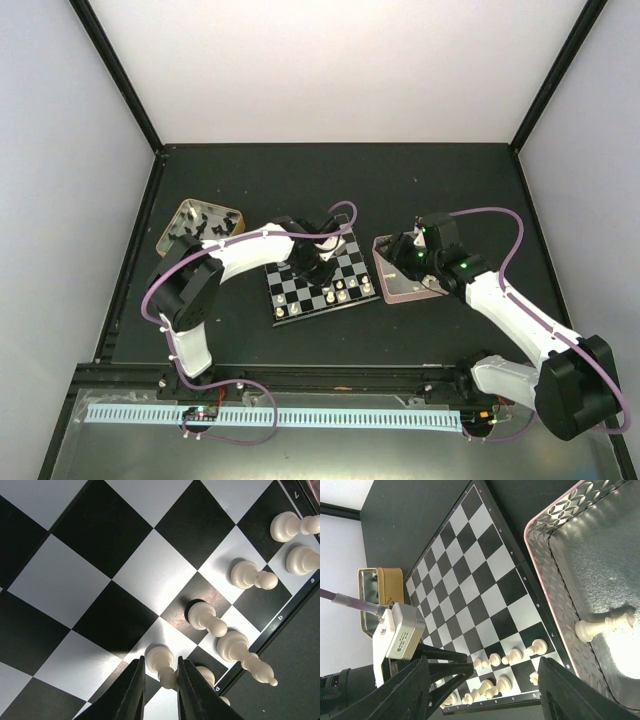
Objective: Set up the chess pieces on the board
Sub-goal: Place the chess piece on the chessboard, then pick up the chess piece from the storage box.
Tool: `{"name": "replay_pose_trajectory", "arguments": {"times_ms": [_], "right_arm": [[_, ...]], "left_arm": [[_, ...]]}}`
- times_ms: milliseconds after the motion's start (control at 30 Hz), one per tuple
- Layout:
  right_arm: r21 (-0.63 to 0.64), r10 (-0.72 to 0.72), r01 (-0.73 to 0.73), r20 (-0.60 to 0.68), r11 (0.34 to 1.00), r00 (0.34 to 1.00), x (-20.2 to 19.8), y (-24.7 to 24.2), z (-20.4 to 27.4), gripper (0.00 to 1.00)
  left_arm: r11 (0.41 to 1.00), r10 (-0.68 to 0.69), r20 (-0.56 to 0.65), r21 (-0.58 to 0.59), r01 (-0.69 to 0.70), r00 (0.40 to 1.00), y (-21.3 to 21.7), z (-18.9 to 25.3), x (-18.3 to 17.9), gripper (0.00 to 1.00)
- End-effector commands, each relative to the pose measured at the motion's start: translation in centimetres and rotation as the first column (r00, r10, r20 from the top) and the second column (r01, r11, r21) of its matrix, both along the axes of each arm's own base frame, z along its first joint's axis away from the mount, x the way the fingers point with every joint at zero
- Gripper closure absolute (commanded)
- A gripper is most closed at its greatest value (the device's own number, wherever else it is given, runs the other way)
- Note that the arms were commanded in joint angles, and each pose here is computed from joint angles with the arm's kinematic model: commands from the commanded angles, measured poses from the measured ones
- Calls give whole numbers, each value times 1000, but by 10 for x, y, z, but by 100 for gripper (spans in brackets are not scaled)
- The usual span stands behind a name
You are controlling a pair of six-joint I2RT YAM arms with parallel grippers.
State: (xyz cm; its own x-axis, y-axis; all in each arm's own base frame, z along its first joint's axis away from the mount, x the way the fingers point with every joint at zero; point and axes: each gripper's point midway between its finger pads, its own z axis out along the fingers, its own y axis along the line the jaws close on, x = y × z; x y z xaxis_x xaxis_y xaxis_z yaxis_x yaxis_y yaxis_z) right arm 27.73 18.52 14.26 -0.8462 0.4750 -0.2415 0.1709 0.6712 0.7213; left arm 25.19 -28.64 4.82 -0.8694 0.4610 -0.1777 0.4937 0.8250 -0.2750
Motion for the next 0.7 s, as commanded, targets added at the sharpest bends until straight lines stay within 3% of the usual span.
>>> {"name": "replay_pose_trajectory", "arguments": {"times_ms": [0,200,433,667], "right_arm": [[-15,-14,15,31,1000,999,4,-5,6,39],[-19,-19,19,35,1000,999,4,-6,8,39],[-71,-35,39,51,997,998,7,-14,8,39],[-234,-80,91,54,968,995,12,-43,-7,39]], "left_arm": [[1000,13,40,-14,-12,999,-4,13,11,79],[999,3,38,-55,-1,999,-9,22,10,71],[992,60,136,-114,-45,989,-8,53,24,63],[967,159,287,-238,-91,945,2,101,40,62]]}}
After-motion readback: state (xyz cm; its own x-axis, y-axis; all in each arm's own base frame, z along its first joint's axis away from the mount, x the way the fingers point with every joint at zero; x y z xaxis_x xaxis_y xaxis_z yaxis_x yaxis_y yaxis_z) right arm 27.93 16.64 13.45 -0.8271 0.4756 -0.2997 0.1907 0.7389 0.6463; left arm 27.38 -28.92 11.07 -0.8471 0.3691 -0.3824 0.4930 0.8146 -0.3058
